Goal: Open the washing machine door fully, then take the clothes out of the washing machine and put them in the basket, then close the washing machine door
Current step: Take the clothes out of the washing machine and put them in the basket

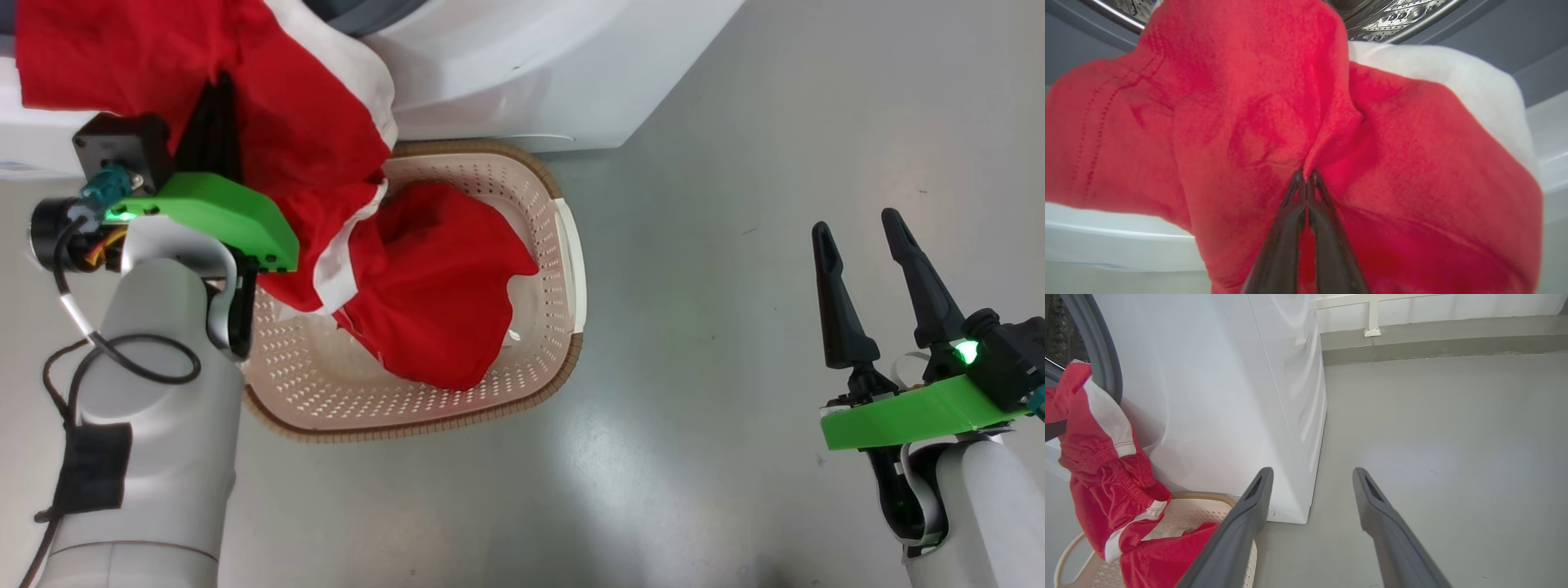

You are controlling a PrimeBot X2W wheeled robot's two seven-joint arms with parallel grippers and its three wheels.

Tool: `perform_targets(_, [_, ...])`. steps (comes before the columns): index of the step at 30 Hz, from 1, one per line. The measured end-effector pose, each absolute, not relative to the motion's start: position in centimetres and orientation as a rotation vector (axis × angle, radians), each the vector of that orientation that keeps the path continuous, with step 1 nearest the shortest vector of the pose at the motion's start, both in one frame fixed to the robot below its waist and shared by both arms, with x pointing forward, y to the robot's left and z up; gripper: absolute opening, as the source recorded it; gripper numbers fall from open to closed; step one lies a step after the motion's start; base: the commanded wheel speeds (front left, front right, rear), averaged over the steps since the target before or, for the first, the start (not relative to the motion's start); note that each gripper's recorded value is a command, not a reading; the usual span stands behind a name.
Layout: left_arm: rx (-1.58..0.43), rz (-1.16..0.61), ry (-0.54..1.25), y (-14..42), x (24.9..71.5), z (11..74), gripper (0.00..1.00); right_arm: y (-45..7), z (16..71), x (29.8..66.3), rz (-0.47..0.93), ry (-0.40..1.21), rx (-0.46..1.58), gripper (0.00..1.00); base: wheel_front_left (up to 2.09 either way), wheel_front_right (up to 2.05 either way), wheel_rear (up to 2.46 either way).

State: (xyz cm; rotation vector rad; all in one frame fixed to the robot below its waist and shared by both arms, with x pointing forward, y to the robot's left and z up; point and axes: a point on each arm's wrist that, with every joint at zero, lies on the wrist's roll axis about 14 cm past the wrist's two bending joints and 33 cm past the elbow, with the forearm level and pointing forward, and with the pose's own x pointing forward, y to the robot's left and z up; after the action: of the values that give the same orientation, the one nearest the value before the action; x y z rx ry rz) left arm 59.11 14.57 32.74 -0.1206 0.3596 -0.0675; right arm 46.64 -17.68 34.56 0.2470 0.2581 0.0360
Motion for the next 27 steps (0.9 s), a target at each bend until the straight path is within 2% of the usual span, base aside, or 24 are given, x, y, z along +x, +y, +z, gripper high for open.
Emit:
perform_targets(15, [-0.147, -0.131, 0.416, 13.1, 53.9, 31.1, 0.0, -16.6, 35.4, 47.1, 0.064, 0.238, 0.261, 1.0, 0.0, 0.0, 0.0])
perform_targets(27, [-0.171, -0.245, 0.562, 9.4, 48.5, 27.4, 0.0, -16.4, 35.1, 47.0, 0.07, 0.245, 0.262, 1.0, 0.0, 0.0, 0.0])
